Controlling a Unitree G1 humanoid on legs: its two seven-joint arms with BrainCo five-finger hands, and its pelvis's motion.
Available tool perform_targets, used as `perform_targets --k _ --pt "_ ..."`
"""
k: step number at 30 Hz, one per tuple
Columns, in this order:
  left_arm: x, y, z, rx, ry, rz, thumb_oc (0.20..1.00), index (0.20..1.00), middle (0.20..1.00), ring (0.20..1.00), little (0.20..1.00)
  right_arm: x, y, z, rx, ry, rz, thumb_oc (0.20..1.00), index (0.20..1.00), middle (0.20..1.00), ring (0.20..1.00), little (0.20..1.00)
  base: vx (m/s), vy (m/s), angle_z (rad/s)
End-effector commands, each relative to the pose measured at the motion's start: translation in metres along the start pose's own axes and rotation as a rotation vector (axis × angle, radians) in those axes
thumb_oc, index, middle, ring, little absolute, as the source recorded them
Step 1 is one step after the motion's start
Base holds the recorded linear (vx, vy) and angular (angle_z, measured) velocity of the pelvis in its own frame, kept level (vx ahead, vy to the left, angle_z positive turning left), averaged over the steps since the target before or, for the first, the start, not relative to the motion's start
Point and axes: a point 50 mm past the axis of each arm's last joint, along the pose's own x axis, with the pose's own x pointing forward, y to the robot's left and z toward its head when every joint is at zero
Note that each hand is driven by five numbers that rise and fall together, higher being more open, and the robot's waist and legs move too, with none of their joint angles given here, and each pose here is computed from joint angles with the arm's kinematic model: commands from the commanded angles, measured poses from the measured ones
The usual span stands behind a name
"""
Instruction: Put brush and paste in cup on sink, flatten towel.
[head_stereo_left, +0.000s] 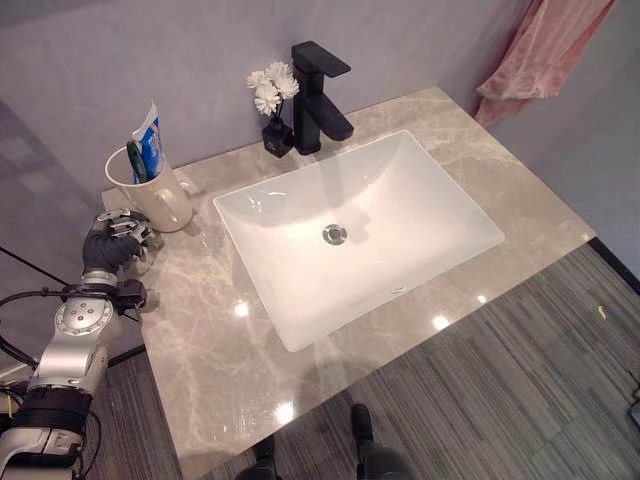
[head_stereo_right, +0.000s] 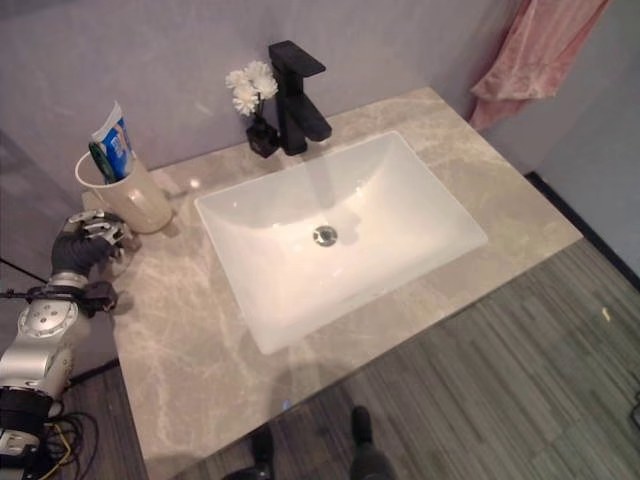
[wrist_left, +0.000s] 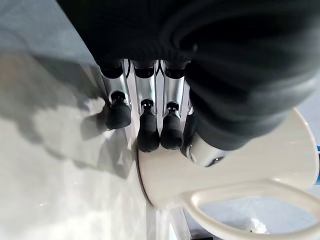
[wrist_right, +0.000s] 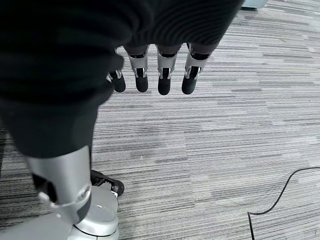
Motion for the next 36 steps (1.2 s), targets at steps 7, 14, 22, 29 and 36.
perform_targets --k 7,14,22,29,36 --pt "0.029 0.013 0.032 0.039 -0.084 0.062 0.2 0.2 0.2 0.2 0.2 0.001 -0.014 0.001 -0.019 0.009 -0.022 1.0 1.0 1.0 1.0 1.0 0.0 -0.001 -0.01" --pt "0.036 0.008 0.039 0.042 -0.103 0.058 0.2 0.2 0.2 0.2 0.2 0.002 -0.013 0.002 -0.024 0.013 -0.016 1.0 1.0 1.0 1.0 1.0 0.0 -0.004 -0.02" --pt "0.054 -0.011 0.052 0.02 -0.122 0.05 0.2 0.2 0.2 0.2 0.2 0.003 -0.013 0.013 -0.033 -0.022 -0.015 1.0 1.0 1.0 1.0 1.0 0.0 0.0 -0.02" --pt "0.063 -0.022 0.063 0.022 -0.139 0.038 0.2 0.2 0.2 0.2 0.2 0.004 -0.013 0.021 -0.031 -0.047 -0.018 1.0 1.0 1.0 1.0 1.0 0.01 -0.007 -0.07" --pt "0.071 -0.03 0.072 0.023 -0.153 0.032 0.2 0.2 0.2 0.2 0.2 0.004 -0.013 0.021 -0.034 -0.042 -0.012 1.0 1.0 1.0 1.0 1.0 0.0 -0.009 -0.03"
